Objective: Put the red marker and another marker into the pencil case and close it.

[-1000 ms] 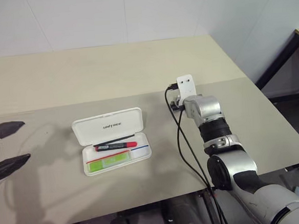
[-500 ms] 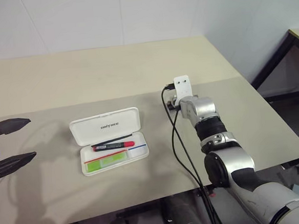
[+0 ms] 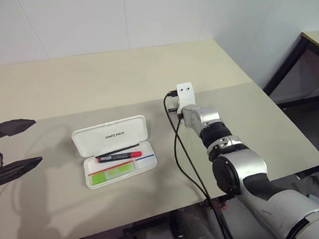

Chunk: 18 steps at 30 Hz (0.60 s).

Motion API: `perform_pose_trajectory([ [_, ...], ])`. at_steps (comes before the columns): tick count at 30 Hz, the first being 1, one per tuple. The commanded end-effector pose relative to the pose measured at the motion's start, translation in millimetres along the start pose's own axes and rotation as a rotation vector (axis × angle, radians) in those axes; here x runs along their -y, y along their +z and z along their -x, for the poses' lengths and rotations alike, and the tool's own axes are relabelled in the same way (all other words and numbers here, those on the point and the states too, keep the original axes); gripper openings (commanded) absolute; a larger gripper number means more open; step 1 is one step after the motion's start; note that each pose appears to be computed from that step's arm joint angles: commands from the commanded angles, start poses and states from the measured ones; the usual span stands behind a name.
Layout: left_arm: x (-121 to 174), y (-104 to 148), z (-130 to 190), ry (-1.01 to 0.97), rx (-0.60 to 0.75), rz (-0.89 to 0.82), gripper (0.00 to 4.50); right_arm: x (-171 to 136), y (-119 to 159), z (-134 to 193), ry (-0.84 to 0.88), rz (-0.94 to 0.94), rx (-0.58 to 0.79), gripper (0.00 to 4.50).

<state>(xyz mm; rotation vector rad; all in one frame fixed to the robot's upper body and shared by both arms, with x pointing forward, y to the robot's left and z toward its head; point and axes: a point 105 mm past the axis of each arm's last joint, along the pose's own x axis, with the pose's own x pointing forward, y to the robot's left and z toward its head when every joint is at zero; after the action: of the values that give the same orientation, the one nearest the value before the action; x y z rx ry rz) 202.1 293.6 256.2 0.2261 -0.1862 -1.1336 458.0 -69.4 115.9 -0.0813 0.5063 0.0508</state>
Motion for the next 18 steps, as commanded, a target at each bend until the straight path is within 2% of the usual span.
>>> perform_pose_trajectory([
  [1,-1.5,6.8,-2.2,-0.001,0.020,-0.049,4.50,19.5,-37.4,-8.2,-0.065,0.003,-0.112,0.29],
  [7,-5.1,5.5,-7.2,0.005,0.041,-0.066,4.50,22.5,-12.6,-5.9,-0.041,0.009,-0.011,0.29],
  [13,-6.9,3.4,-11.1,0.008,0.057,-0.072,4.50,20.3,45.6,10.3,0.047,0.047,0.257,0.29],
  [18,-7.5,2.0,-13.7,0.005,0.067,-0.068,4.50,9.3,77.1,32.7,0.175,0.091,0.413,0.29],
])
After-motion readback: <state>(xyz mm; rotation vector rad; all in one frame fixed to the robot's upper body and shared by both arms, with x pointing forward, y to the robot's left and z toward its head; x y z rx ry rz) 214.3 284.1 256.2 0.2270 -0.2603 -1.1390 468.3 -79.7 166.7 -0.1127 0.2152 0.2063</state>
